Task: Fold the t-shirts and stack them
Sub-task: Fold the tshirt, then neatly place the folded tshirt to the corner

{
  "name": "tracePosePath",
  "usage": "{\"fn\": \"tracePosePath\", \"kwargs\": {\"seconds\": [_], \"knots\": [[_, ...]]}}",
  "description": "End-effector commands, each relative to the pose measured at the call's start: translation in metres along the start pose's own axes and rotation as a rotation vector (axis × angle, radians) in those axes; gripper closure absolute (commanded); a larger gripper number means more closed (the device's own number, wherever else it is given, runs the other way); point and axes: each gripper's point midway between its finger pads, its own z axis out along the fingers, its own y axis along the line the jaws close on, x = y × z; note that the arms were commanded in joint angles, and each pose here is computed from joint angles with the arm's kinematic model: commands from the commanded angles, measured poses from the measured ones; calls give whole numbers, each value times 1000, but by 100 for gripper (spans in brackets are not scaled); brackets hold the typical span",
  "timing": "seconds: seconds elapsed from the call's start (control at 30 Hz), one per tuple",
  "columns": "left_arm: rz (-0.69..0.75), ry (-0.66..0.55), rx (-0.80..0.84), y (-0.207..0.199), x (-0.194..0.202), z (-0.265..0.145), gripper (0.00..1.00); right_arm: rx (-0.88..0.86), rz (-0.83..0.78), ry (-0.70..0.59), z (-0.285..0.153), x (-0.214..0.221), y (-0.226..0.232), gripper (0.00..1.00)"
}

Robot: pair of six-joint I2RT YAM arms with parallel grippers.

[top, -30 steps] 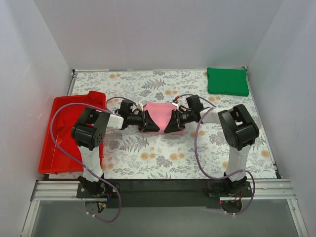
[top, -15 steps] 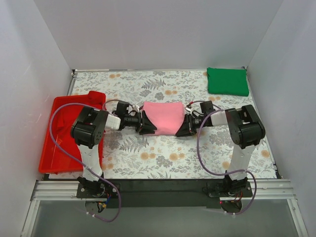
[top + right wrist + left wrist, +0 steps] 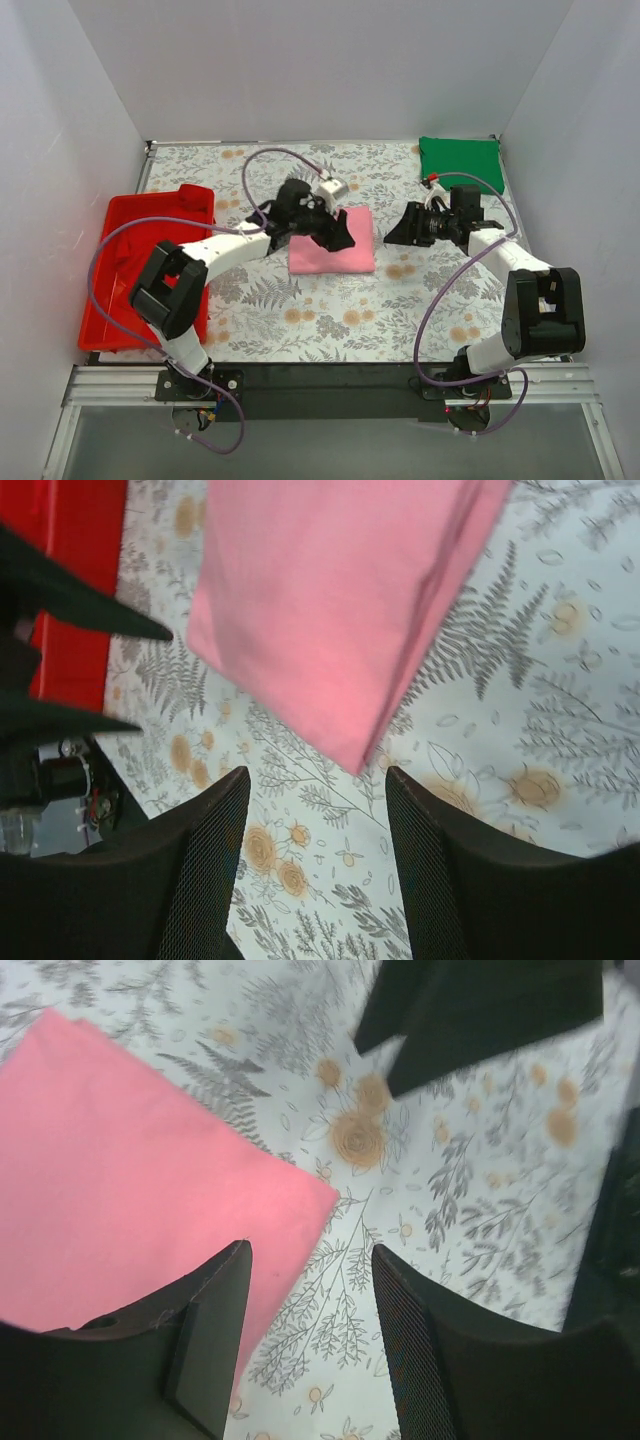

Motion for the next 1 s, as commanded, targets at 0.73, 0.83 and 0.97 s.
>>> {"fn": "tracePosePath", "kwargs": {"seconds": [0.73, 0.83, 0.97], "knots": [[1076, 18, -165, -17, 85, 86, 60, 243, 356, -39, -10, 22, -64, 35], [1093, 27, -150, -14, 93, 92, 72, 242, 375, -46, -9, 29, -67, 35], [1090, 10, -156, -13, 89, 97, 94, 217, 400, -76, -3, 37, -68, 31]]}}
